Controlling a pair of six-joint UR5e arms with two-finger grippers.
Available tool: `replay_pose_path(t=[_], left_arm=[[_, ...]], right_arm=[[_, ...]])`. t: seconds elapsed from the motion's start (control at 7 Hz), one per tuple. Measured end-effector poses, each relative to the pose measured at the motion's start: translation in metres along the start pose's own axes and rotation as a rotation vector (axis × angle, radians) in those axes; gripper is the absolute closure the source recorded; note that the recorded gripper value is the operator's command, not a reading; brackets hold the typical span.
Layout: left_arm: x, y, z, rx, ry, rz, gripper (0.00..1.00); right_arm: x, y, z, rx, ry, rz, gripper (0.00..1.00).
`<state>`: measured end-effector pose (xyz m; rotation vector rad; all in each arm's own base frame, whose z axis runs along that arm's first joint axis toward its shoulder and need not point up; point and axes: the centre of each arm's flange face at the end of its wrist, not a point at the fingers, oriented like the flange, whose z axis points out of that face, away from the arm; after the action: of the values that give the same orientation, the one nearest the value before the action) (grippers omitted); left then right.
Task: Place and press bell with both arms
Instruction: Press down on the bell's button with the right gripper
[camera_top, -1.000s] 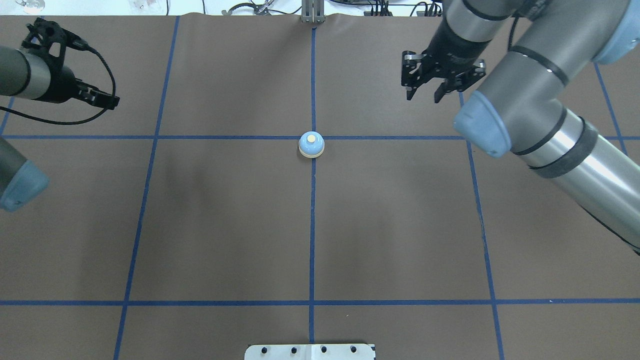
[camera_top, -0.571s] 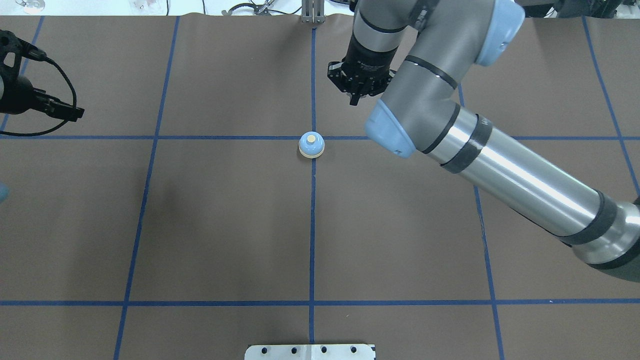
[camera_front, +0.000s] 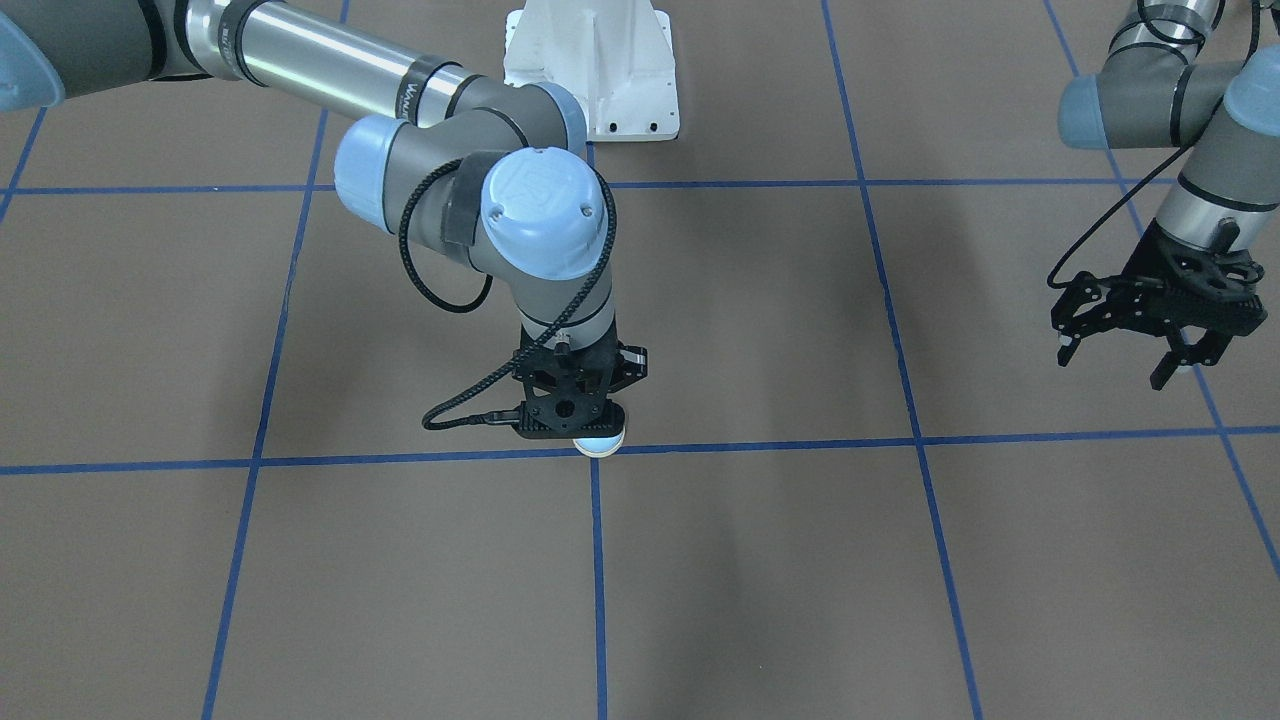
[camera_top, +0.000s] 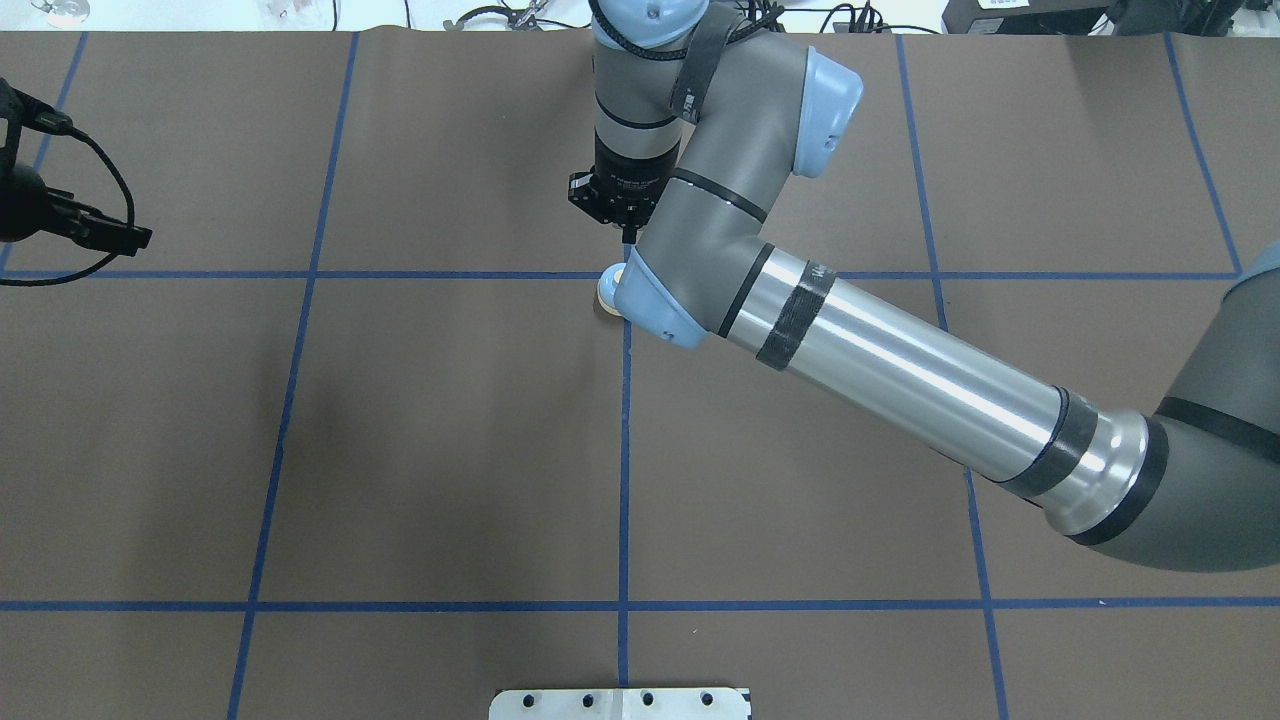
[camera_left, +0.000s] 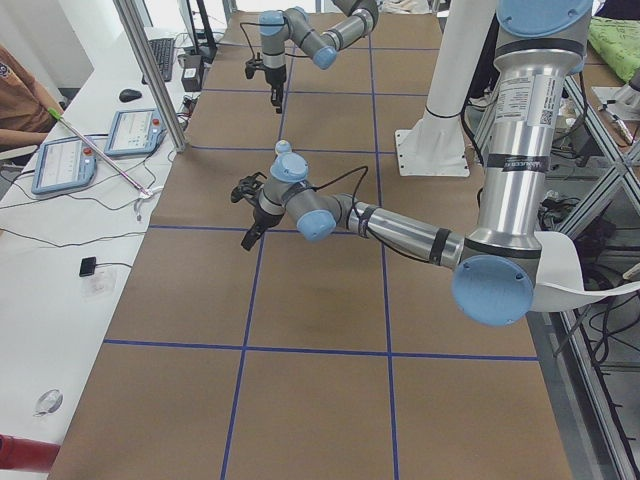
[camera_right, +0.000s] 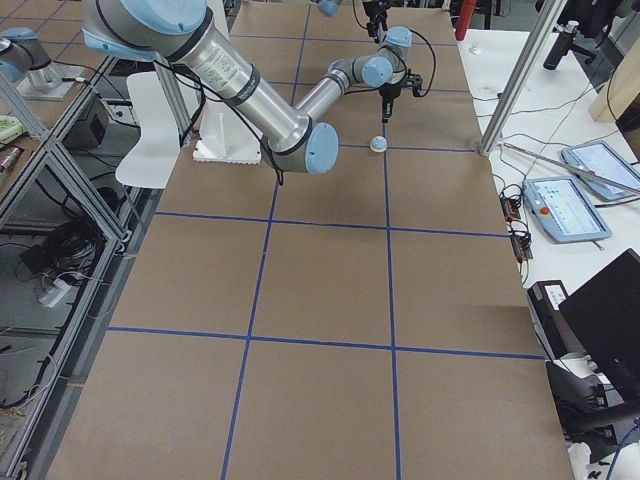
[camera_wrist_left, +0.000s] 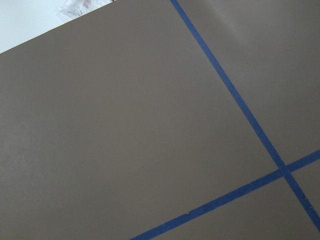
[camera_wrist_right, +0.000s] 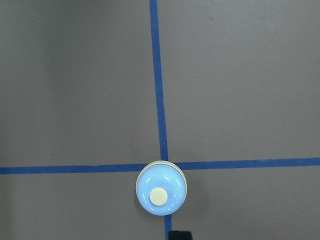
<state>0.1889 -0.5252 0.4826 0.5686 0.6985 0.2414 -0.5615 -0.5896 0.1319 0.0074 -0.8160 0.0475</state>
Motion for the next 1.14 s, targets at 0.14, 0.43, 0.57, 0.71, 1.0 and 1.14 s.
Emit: replay_pose_path(t=[0.14, 0.43, 0.57, 0.71, 1.0, 1.14], left_arm=[[0.0, 0.001, 0.001, -0.002, 0.0, 0.0, 0.0], [0.0, 0.002, 0.003, -0.006, -0.001, -0.001, 0.0], [0.0, 0.002, 0.003, -0.006, -0.002, -0.001, 0.0], [0.0, 0.002, 0.004, -0.007, -0.002, -0.001, 0.0], [0.0, 0.002, 0.004, -0.008, -0.002, -0.002, 0.0], [-0.001, 0.002, 0.004, -0.008, -0.002, -0.002, 0.0]], right_arm=[[-0.005, 0.0, 0.012, 0.007, 0.007, -0.008, 1.0], [-0.013, -0.003, 0.033, 0.018, 0.01, -0.022, 1.0], [-0.013, -0.003, 0.042, 0.019, 0.017, -0.025, 1.0], [-0.013, -0.002, 0.05, 0.019, 0.027, -0.027, 1.0], [-0.012, 0.002, 0.062, 0.012, 0.04, -0.028, 1.0], [-0.011, 0.004, 0.066, 0.008, 0.044, -0.029, 1.0]])
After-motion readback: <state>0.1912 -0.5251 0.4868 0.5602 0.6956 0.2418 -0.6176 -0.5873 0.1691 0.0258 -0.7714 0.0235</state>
